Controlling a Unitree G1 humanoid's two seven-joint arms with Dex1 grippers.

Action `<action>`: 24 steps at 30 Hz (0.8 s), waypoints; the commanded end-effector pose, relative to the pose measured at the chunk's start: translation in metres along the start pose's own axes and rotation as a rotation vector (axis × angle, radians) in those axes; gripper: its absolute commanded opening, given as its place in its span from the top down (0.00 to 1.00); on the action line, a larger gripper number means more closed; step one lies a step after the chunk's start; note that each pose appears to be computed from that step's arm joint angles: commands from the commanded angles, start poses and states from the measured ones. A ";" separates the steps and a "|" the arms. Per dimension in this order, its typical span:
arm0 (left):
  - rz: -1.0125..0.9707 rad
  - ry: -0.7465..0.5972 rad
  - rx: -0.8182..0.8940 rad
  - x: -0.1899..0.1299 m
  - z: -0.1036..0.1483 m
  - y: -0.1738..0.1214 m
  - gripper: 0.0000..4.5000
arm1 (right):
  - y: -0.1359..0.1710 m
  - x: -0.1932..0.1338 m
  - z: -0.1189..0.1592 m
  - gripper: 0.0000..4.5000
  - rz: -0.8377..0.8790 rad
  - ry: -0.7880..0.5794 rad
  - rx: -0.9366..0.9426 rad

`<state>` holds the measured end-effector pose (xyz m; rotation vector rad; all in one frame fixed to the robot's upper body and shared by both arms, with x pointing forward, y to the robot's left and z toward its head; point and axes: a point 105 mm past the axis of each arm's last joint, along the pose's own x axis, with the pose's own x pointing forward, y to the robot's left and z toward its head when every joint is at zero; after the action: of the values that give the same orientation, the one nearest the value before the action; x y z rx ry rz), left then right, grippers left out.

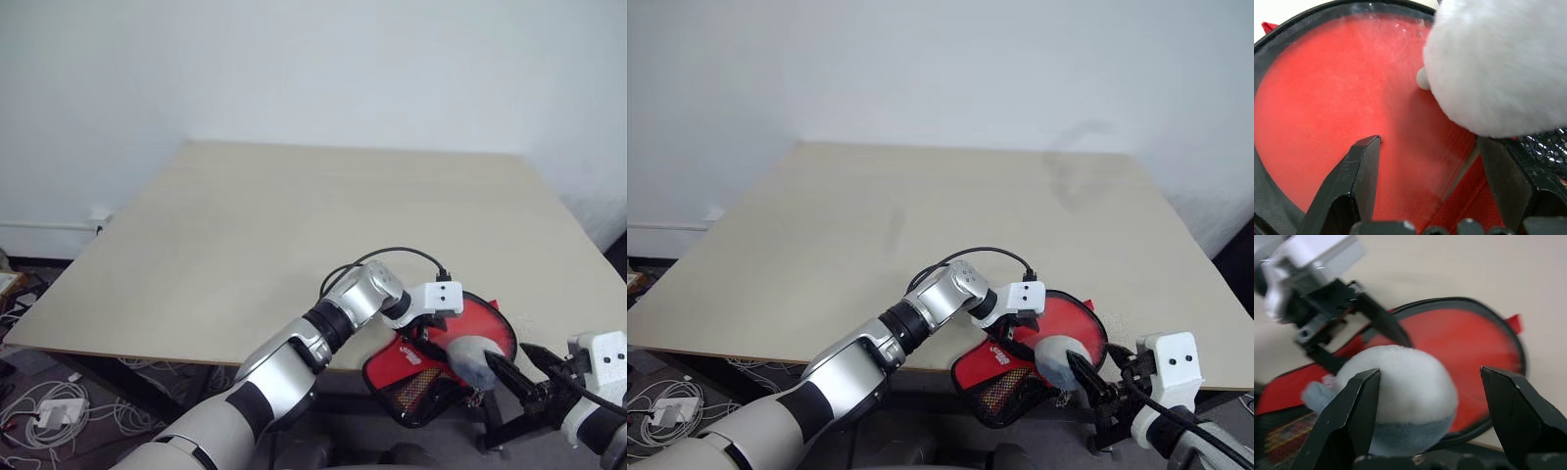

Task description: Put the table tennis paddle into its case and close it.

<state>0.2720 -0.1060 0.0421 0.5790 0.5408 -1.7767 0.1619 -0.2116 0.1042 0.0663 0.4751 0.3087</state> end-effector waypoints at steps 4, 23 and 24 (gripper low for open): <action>-0.151 0.074 -0.103 0.044 -0.022 -0.037 0.27 | 0.005 0.004 -0.005 0.22 0.089 0.074 0.020; -0.140 0.072 -0.121 0.042 -0.023 -0.036 0.27 | 0.014 0.010 -0.012 0.71 0.171 0.138 0.004; -0.141 0.073 -0.123 0.041 -0.024 -0.036 0.27 | 0.012 0.004 -0.009 0.78 0.173 0.129 0.000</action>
<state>0.2718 -0.1059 0.0418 0.5753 0.5446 -1.7756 0.1582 -0.1970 0.0822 0.1260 0.6445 0.4656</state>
